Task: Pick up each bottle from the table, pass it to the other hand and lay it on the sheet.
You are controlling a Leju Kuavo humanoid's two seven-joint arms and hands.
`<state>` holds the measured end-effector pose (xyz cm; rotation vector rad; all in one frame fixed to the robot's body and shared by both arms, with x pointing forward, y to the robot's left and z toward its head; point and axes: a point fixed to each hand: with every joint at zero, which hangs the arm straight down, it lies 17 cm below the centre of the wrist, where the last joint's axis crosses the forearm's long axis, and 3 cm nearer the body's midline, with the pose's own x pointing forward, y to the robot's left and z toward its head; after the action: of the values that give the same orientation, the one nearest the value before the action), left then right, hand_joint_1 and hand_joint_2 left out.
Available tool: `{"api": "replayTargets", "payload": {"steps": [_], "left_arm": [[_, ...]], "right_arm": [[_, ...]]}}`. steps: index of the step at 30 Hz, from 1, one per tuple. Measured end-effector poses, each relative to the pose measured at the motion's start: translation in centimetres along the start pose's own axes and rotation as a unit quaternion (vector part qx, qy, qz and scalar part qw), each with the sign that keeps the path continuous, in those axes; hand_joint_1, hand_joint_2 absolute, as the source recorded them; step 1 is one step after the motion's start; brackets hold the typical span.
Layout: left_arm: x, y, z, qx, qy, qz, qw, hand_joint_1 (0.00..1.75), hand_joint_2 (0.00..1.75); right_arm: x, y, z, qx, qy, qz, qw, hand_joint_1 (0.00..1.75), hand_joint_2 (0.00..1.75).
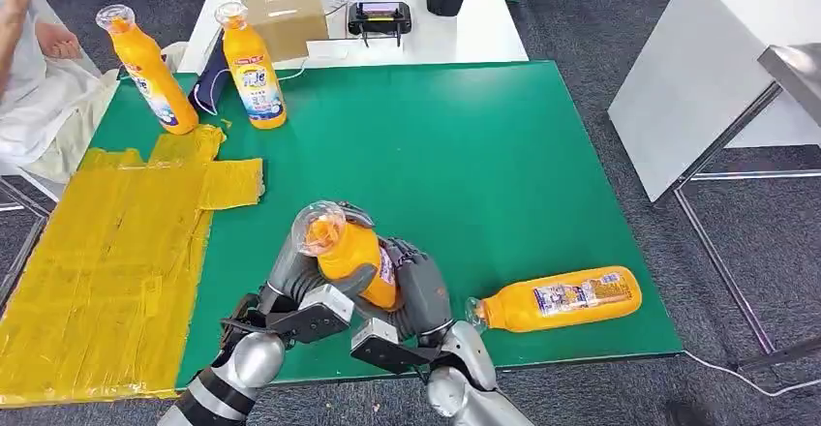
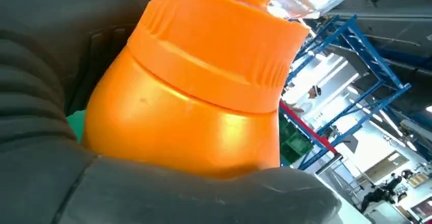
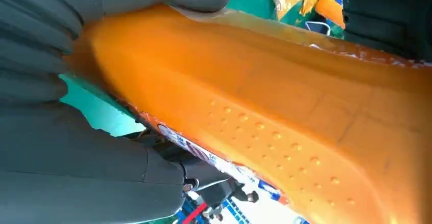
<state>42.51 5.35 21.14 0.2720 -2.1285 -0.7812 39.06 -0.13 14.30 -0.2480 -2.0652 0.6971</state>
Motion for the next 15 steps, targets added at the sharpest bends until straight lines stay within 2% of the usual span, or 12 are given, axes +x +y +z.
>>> {"api": "replayTargets", "payload": {"steps": [9,10,11,15], "left_arm": [[0.1,-0.1,-0.1,-0.005,-0.001,0.018,1.0,1.75,1.75],[0.2,-0.1,-0.1,-0.004,-0.002,0.019,1.0,1.75,1.75],[0.2,0.0,-0.2,-0.003,-0.002,0.02,1.0,1.75,1.75],[-0.2,0.5,-0.2,0.005,0.006,0.026,1.0,1.75,1.75]], "right_arm": [[0.3,-0.8,0.0,-0.018,-0.001,-0.001,1.0,1.75,1.75],[0.3,-0.9,0.0,-0.02,0.0,-0.001,1.0,1.27,1.75],[0.4,-1.1,0.0,-0.023,0.0,-0.002,1.0,0.0,1.75],[1.8,-2.6,-0.5,-0.051,-0.022,-0.002,0.998,0.0,1.75]]}}
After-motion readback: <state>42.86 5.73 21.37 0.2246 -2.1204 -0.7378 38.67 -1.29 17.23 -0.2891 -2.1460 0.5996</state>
